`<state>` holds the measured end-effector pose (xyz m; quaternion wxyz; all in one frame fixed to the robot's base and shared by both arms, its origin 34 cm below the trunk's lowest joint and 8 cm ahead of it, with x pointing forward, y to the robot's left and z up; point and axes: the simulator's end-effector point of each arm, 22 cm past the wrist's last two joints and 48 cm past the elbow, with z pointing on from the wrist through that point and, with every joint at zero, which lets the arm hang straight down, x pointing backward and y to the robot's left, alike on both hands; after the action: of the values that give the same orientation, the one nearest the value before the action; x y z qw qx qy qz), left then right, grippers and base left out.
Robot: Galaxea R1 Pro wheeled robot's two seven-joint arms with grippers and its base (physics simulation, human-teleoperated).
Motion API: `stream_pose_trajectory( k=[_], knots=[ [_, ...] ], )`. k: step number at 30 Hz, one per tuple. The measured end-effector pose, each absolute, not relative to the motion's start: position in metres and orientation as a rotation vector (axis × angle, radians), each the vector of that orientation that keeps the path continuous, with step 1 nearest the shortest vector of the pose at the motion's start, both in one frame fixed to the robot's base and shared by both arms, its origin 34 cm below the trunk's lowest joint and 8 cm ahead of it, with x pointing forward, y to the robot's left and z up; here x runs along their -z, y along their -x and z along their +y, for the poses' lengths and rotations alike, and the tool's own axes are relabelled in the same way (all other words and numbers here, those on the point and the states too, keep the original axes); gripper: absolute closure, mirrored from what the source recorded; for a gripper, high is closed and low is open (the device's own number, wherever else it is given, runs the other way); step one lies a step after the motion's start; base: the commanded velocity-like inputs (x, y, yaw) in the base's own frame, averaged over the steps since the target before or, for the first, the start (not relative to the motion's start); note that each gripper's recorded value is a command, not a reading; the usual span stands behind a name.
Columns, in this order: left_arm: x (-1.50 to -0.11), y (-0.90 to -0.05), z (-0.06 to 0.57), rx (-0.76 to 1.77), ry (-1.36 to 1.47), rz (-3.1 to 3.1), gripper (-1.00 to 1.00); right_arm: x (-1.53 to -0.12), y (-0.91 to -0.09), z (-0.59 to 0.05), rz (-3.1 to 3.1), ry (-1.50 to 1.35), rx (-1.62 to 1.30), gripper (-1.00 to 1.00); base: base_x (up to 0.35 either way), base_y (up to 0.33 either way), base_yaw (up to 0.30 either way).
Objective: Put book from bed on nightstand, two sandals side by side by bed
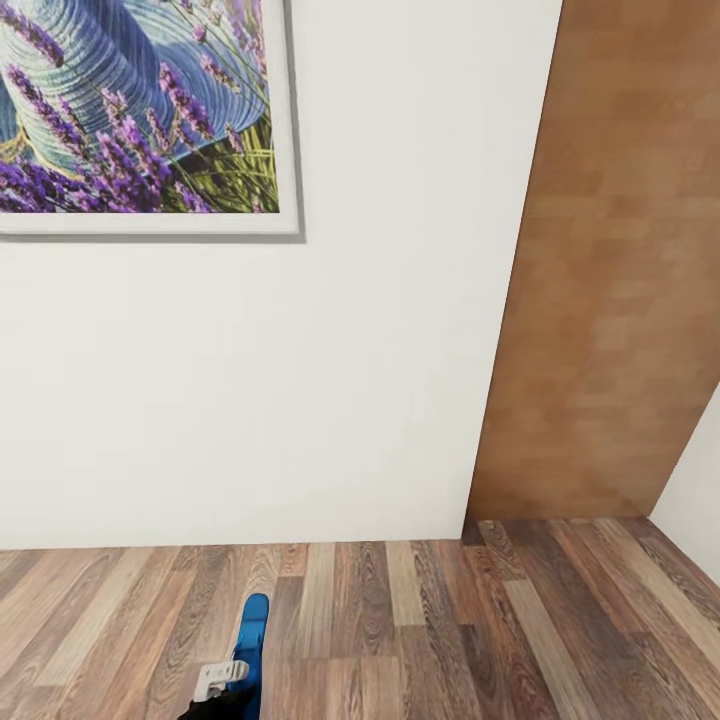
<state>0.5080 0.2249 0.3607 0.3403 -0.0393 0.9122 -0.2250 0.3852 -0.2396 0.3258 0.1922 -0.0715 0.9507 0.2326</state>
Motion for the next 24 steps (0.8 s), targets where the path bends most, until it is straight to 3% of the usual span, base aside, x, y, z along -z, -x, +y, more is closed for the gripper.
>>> stream_pose_trajectory(
  k=[14, 24],
  knots=[
    [-0.361, -0.509, 0.225, 0.585, 0.102, 2.372, 1.0, -0.341, -0.413, -0.236, 2.508, 0.261, -0.619, -1.0, 0.0, 0.0, 0.006],
    [-0.361, -0.509, 0.225, 0.585, 0.102, 2.372, 1.0, -0.342, -0.413, -0.235, 2.503, 0.264, -0.623, -1.0, 0.0, 0.0, 0.115]
  ],
)
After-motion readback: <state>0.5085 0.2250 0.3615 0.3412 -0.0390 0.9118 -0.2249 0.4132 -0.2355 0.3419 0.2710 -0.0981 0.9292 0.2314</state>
